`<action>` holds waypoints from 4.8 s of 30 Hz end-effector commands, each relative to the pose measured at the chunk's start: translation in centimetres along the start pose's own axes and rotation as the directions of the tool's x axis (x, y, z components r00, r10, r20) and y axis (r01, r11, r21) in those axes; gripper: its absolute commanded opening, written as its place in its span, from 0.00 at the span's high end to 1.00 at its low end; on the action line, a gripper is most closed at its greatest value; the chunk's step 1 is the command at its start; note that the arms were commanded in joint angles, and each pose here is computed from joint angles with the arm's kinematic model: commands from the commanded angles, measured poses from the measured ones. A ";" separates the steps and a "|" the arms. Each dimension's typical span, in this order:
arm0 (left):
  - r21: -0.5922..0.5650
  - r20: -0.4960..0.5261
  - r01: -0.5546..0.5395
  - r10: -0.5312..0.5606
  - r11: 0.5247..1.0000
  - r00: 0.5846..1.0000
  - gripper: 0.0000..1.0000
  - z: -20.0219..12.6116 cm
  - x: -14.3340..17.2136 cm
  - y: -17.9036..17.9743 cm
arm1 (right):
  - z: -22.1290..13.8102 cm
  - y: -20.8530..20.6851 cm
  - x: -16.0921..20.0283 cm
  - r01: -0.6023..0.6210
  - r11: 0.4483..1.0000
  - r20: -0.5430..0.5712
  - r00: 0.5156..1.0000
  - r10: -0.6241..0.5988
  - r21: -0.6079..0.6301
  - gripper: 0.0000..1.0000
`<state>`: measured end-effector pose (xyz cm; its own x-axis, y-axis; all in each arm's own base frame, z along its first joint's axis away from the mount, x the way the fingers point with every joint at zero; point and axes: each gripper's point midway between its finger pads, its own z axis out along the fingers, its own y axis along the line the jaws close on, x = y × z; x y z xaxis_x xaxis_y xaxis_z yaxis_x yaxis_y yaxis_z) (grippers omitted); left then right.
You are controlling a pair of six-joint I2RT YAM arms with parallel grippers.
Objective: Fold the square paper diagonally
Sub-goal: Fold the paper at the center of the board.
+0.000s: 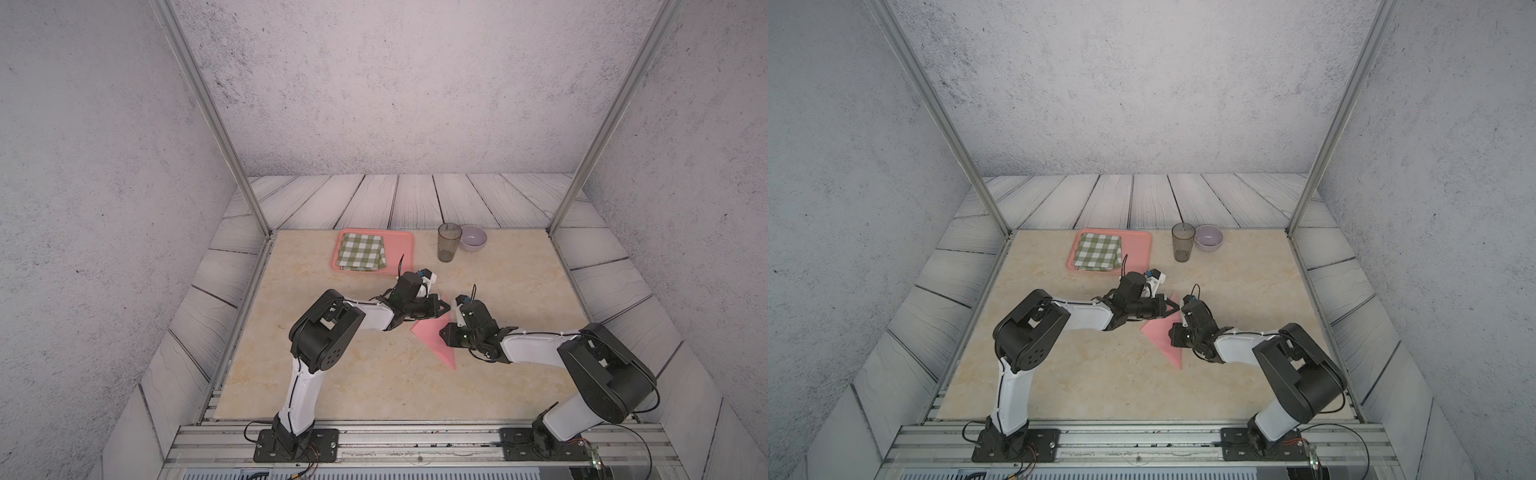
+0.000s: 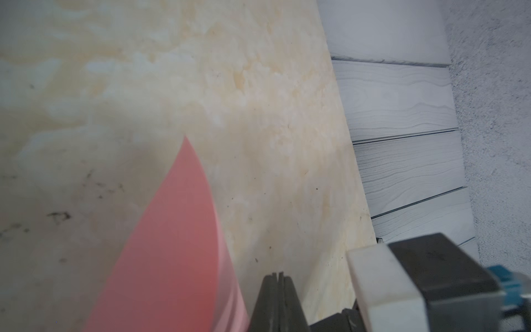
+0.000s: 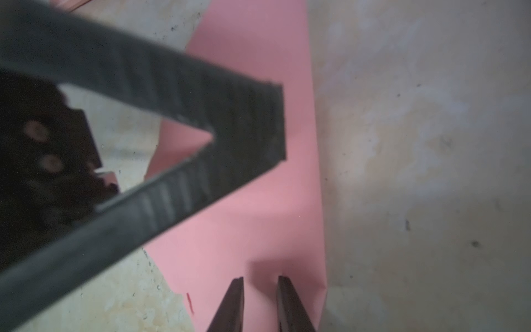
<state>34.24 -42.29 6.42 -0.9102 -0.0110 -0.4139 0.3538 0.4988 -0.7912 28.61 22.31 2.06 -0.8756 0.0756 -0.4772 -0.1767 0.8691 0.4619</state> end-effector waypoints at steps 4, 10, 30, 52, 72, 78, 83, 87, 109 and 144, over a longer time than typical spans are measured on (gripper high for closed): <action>-0.038 -0.030 0.024 -0.026 0.999 0.999 1.00 1.2 0.2 3.0 | 0.1 -2.1 4.0 0.001 0.998 -0.140 0.990 0.008 0.062 0.76; -0.071 -0.046 0.026 -0.029 0.997 0.999 1.00 1.6 0.0 5.4 | 0.2 -2.3 4.4 -0.004 0.998 -0.154 0.988 0.014 0.065 0.76; -0.223 -0.112 0.037 -0.063 0.974 0.992 1.00 2.7 2.7 11.5 | -2.5 -1.2 6.3 -0.092 0.996 -0.160 0.983 0.087 -0.021 0.70; -0.126 -0.082 0.041 -0.052 0.991 0.995 1.00 -1.7 -1.3 5.1 | -3.8 -3.2 10.2 -0.096 0.993 -0.203 0.973 0.107 0.061 0.76; 0.117 -0.212 0.127 -0.100 0.985 0.972 0.91 -1.9 2.0 -2.6 | -4.1 -2.7 9.5 -0.057 0.998 -0.196 0.979 0.064 0.041 0.78; 0.097 -0.203 0.124 -0.102 0.988 0.974 0.90 -0.6 1.5 -2.6 | -4.0 -2.7 9.6 -0.050 0.998 -0.202 0.978 0.057 0.039 0.79; 0.075 -0.208 0.140 -0.122 0.987 0.971 0.89 1.0 1.7 -1.4 | -3.8 -2.6 9.7 -0.051 0.998 -0.209 0.976 0.057 0.035 0.79; 0.051 -0.211 0.142 -0.128 0.989 0.969 0.87 2.0 2.2 -0.7 | -3.7 -2.6 9.7 -0.045 0.998 -0.212 0.976 0.051 0.035 0.79; -0.183 -0.182 0.120 -0.153 0.976 0.971 0.90 5.6 4.7 8.5 | -4.4 -2.3 11.1 -0.121 0.993 -0.232 0.966 0.115 -0.009 0.76; -0.107 -0.122 -0.021 0.008 0.994 0.992 1.00 -9.3 10.8 -0.7 | -1.2 -0.2 9.4 -0.195 0.980 -0.312 0.935 0.171 -0.046 0.89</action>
<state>20.30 -33.70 6.56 -0.9380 0.1598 -0.3076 0.3389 0.6093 -0.7169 21.96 24.17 1.52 -0.9676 0.0735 -0.2417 -0.1050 0.7530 0.6496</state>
